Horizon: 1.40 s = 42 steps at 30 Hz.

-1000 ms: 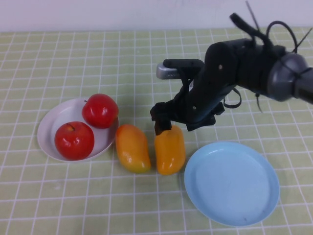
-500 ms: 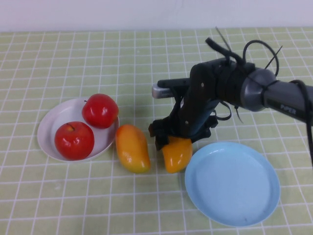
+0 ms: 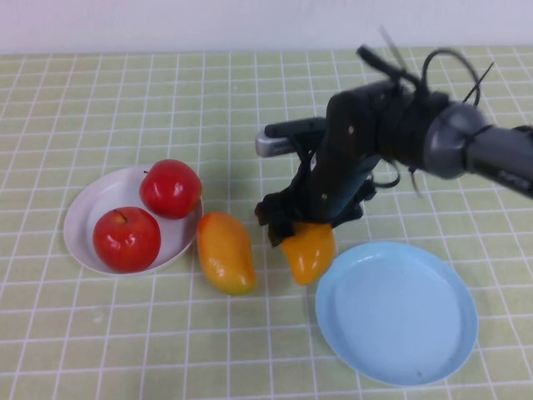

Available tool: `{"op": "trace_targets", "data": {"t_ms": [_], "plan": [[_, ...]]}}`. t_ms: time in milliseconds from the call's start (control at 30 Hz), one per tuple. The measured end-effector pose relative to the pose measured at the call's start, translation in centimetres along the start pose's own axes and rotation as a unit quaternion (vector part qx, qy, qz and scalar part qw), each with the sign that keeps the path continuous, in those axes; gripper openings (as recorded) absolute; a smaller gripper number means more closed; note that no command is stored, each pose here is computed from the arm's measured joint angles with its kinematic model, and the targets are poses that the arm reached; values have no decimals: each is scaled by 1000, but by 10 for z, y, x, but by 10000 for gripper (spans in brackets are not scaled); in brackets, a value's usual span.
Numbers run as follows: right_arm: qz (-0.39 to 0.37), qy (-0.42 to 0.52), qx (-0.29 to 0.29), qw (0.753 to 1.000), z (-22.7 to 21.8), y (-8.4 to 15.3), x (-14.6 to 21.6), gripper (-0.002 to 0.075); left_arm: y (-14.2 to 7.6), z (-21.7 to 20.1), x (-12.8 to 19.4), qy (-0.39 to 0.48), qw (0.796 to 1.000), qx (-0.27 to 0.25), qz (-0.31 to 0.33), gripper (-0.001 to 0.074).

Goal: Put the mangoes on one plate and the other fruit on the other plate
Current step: Put another type of fruit in the right plate

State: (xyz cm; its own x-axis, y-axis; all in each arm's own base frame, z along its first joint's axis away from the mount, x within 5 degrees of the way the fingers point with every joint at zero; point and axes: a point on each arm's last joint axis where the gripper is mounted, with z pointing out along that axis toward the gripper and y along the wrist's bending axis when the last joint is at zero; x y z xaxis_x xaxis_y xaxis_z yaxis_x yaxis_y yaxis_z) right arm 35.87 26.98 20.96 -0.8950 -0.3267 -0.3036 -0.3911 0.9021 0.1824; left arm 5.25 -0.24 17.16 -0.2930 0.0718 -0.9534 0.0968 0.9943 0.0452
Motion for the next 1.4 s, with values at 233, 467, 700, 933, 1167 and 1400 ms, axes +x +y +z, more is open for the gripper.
{"op": "trace_targets", "data": {"t_ms": [233, 467, 700, 933, 1167, 1400], "plan": [[-34, 13, 60, 998, -64, -11, 31, 554, 0, 0, 0, 0, 1000, 0, 0, 1], [-10, 36, 49, 998, -46, -26, 82, 554, 0, 0, 0, 0, 1000, 0, 0, 1], [6, 37, 36, 999, -25, -29, 93, 554, 0, 0, 0, 0, 1000, 0, 0, 1], [12, 47, 34, 998, -20, -29, 95, 616, 0, 0, 0, 0, 1000, 0, 0, 1], [11, 38, 30, 999, -33, -28, 95, 688, 0, 0, 0, 0, 1000, 0, 0, 1], [-19, -20, 8, 1000, -72, -4, 83, 689, 0, 0, 0, 0, 1000, 0, 0, 1]]}}
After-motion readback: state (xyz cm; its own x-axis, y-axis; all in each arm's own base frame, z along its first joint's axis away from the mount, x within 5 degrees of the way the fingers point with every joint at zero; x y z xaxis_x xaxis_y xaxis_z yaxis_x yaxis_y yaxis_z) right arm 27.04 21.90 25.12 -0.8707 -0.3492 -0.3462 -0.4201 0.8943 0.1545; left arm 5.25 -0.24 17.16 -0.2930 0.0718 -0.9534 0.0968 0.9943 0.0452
